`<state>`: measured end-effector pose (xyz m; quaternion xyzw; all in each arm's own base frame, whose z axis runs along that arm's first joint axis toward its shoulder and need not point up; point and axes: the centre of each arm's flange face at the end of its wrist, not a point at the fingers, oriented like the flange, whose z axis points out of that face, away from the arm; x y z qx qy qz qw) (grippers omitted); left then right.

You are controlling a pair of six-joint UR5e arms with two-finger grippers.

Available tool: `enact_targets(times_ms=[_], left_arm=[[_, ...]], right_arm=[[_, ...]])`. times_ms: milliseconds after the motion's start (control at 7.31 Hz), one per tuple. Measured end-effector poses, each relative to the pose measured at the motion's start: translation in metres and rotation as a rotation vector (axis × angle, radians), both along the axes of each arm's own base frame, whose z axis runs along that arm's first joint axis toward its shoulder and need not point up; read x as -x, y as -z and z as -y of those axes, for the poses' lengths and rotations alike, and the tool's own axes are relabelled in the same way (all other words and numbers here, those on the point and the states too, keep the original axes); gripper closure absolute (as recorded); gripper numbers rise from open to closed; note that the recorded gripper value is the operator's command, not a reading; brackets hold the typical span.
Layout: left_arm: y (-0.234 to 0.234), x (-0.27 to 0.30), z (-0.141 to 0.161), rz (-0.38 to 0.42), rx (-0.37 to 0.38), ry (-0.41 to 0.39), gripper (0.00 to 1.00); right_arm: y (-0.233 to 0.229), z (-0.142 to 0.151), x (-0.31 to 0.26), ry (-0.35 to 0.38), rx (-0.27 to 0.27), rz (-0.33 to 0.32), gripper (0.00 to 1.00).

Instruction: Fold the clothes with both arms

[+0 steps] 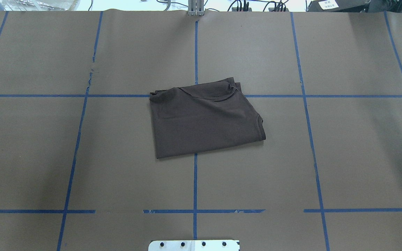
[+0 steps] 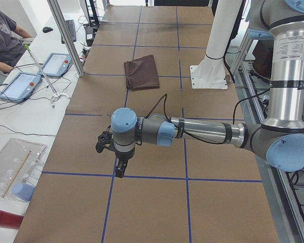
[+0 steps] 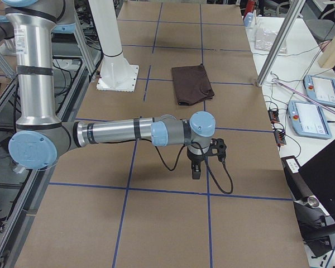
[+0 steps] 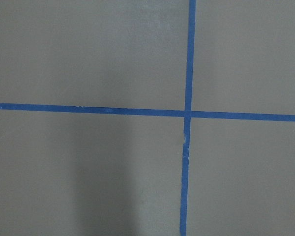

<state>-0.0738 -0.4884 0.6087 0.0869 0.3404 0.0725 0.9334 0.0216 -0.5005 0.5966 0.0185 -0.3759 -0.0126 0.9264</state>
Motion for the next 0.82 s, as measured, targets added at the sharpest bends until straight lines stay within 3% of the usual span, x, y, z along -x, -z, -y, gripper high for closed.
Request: enact_targets(times_ms=[821], left_arm=[[-0.018, -0.003, -0.016, 0.0, 0.153, -0.014, 0.0]], right_arm=[[-0.003, 0.002, 0.014, 0.028, 0.008, 0.009, 0.0]])
